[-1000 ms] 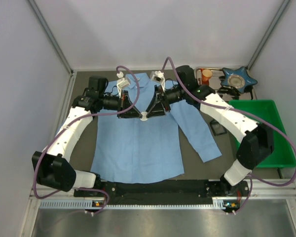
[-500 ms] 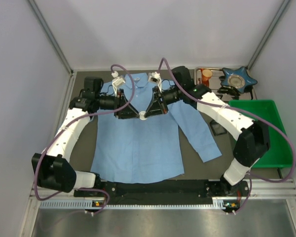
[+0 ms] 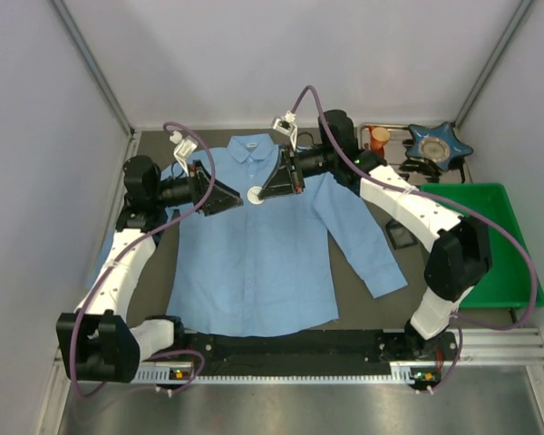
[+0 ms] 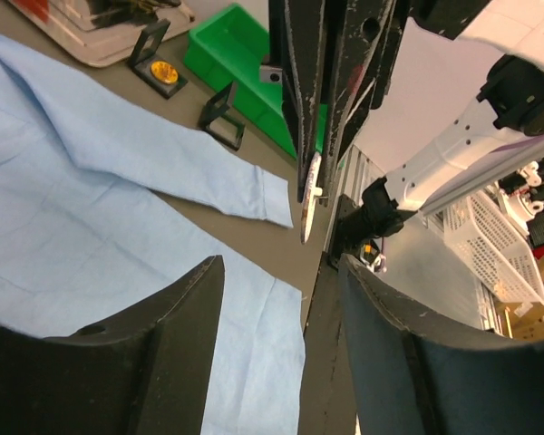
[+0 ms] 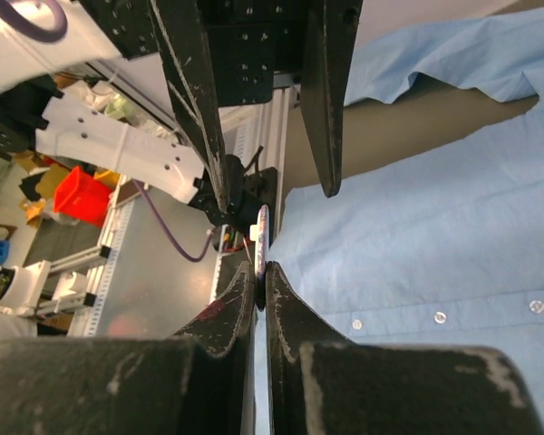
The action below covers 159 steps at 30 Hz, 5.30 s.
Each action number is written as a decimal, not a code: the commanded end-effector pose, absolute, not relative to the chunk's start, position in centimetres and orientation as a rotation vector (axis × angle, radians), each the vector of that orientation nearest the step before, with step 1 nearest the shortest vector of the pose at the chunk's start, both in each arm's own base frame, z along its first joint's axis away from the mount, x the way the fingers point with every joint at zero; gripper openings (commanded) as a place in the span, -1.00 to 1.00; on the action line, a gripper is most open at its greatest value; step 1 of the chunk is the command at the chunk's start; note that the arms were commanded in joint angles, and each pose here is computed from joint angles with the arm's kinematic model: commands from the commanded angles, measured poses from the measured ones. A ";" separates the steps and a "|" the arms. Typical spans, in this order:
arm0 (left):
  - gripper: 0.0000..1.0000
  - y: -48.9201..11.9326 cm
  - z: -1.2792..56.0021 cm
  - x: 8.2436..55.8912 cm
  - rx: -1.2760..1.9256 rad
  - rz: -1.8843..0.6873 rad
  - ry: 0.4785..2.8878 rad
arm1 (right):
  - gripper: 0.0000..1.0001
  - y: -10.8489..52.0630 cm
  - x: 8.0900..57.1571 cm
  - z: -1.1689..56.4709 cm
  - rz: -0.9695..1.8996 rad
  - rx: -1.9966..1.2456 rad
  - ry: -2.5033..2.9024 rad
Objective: Pin the brooch onto the clothing
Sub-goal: Open the brooch, then adjust the brooch.
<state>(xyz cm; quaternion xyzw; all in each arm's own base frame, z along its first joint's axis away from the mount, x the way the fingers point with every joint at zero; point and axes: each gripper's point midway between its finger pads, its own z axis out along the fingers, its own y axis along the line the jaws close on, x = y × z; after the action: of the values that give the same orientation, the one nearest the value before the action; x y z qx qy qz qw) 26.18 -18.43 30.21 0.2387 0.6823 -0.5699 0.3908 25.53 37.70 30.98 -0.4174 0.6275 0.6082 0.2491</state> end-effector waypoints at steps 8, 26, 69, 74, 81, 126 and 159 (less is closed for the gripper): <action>0.01 -19.6 32.6 26.5 0.599 -1.404 1.602 | -1.00 38.2 25.3 34.7 1.758 -1.103 1.581; -0.35 -20.5 33.3 26.2 0.547 -1.486 1.562 | -1.00 38.4 24.9 34.8 1.761 -1.095 1.563; -1.00 -11.8 18.3 36.9 0.349 -0.275 2.163 | -0.12 43.6 38.2 22.9 1.492 -0.511 2.089; -1.00 -13.4 18.7 36.1 0.335 -0.404 2.166 | -0.12 46.4 36.4 23.9 1.506 -0.575 2.039; -1.00 -14.6 19.1 35.0 0.353 -0.506 2.156 | -0.12 47.0 35.6 23.0 1.394 -0.651 2.031; -1.00 -14.8 19.1 34.2 0.257 -0.629 2.174 | -1.00 46.0 33.7 22.1 1.293 -0.774 1.984; -1.00 -9.8 19.5 38.5 0.194 -0.526 2.091 | 0.17 43.6 38.6 27.6 1.302 -0.647 1.832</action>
<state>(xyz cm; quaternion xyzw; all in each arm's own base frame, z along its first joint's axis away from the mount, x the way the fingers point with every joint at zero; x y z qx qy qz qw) 35.85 -11.67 18.28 0.0614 0.8550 -0.2878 0.4270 35.95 45.46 22.54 -0.2609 0.7480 0.5148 0.3278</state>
